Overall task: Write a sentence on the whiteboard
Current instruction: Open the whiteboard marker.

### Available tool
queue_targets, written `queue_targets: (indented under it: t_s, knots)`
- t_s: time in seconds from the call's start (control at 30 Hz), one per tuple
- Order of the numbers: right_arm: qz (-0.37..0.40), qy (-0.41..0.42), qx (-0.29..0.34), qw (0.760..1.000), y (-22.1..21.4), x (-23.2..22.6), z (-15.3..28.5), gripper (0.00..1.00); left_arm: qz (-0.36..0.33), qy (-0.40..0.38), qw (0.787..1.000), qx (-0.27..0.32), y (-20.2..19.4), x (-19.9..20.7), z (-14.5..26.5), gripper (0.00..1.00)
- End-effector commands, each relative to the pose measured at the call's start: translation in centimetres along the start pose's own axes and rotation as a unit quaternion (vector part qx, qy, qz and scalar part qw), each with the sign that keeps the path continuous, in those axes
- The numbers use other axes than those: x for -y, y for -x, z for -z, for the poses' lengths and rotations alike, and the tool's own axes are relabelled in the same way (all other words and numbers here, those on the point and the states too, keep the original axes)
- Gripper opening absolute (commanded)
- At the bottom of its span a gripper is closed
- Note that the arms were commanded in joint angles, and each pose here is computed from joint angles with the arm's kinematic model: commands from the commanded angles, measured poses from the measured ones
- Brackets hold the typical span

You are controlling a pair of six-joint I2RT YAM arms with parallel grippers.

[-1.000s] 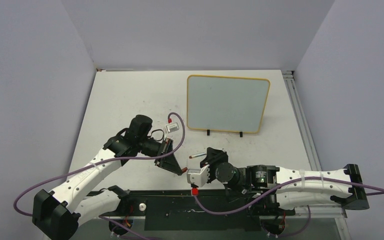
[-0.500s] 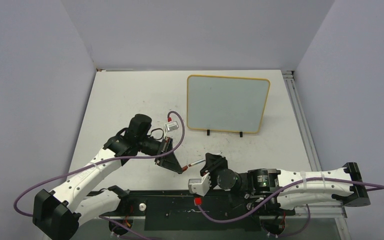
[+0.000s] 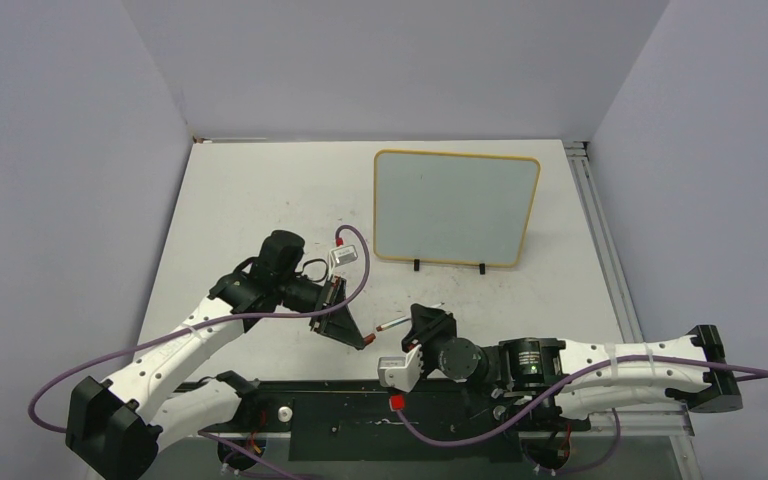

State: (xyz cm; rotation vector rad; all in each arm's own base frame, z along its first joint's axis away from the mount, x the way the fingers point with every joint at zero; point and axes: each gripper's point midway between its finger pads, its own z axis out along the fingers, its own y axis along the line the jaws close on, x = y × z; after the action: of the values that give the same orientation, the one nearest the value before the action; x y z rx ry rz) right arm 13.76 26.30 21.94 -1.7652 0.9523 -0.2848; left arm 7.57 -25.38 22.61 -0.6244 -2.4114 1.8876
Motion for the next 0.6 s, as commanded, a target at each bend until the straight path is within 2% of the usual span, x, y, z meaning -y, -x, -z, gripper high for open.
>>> queue_targets:
  t_s: [0.0,0.57]
  knots:
    - [-0.007,-0.026,0.003,1.0,0.2,1.3,0.5,0.05,-0.023,-0.014,1.0,0.003,0.4,0.7,0.2,0.0]
    - [0.004,-0.003,0.002,1.0,0.1,-0.2,0.3,0.05,-0.032,-0.018,0.999,0.004,0.5,1.2,0.3,0.0]
